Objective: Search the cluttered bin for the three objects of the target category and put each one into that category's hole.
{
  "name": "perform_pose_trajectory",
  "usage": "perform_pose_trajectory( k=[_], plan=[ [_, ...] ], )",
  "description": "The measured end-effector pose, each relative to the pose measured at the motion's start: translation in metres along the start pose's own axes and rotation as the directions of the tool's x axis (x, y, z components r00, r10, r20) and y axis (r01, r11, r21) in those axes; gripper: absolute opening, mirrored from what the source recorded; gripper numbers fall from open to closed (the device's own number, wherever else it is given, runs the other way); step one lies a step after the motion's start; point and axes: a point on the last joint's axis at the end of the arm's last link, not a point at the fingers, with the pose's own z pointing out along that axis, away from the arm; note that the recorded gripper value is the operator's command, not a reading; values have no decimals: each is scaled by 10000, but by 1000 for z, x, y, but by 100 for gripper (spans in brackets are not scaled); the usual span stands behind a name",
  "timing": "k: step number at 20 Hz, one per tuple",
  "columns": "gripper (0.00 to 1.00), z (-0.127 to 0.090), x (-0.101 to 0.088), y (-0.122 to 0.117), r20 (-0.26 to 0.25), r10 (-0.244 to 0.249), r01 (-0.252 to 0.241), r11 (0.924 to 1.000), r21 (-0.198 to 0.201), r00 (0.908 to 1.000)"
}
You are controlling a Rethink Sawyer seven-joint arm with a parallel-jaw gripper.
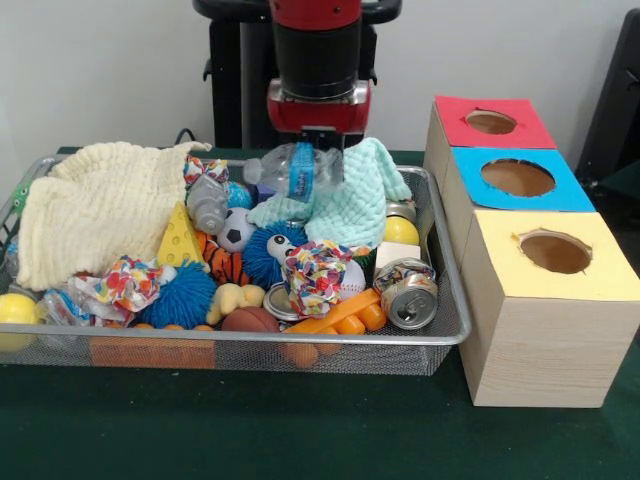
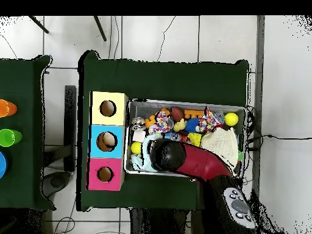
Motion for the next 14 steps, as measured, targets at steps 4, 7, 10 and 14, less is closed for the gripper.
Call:
perform_pose_trajectory(
  k=[4,7,10,14],
  plan=[
    [0,-5,16,47,251,-446,448,9990,-65,9987],
    [0,-8,21,62,261,-430,438,9986,-309,9987],
    [0,-15,27,85,268,-146,175,9937,-1103,9995],
    [0,-16,29,92,299,174,-115,9820,-1887,9994]
  ],
)
